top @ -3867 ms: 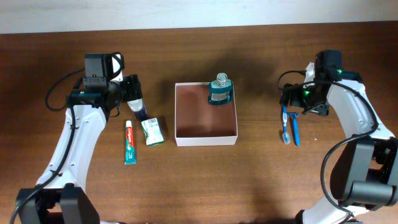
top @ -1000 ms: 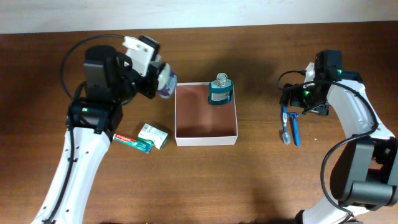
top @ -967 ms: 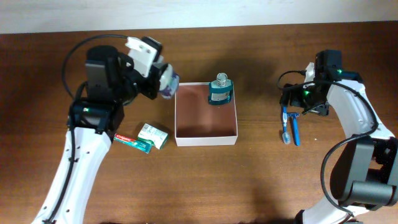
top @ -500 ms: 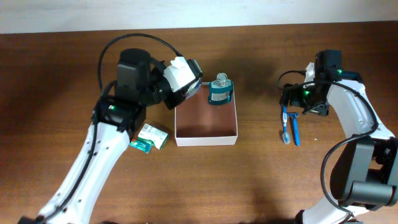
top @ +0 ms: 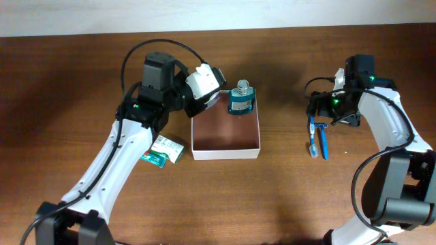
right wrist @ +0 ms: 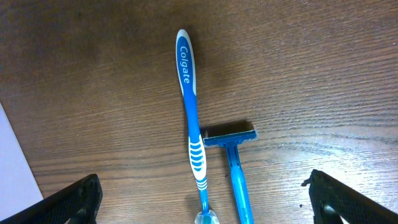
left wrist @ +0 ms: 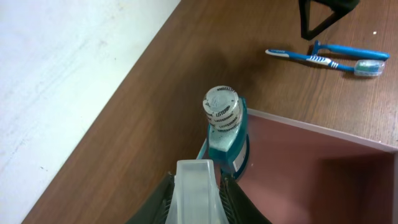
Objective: Pack container
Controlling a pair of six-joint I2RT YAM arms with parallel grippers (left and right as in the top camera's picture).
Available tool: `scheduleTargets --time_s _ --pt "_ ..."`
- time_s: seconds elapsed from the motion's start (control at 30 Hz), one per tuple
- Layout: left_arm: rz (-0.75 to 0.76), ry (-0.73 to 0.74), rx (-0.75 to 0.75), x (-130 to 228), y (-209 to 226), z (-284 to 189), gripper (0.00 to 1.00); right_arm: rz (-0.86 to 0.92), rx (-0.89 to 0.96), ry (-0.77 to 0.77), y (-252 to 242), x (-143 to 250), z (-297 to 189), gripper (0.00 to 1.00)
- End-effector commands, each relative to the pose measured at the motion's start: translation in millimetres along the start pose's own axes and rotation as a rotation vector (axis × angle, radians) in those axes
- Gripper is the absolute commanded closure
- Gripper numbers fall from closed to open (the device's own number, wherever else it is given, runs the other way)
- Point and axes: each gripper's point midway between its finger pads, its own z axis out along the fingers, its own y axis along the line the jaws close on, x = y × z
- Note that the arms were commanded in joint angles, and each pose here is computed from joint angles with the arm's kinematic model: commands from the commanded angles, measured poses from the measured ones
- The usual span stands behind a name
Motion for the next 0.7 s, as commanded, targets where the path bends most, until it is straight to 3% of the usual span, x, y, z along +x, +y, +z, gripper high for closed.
scheduleTargets --time_s 0.0,0.67 --pt "0.082 -0.036 0.001 -9 4 4 0.87 -0.011 0.003 -0.033 1 -6 -10 0.02" --pt "0.108 -0.023 0.012 3 6 19 0.86 -0.011 0.003 -0.033 1 -6 -10 0.01"
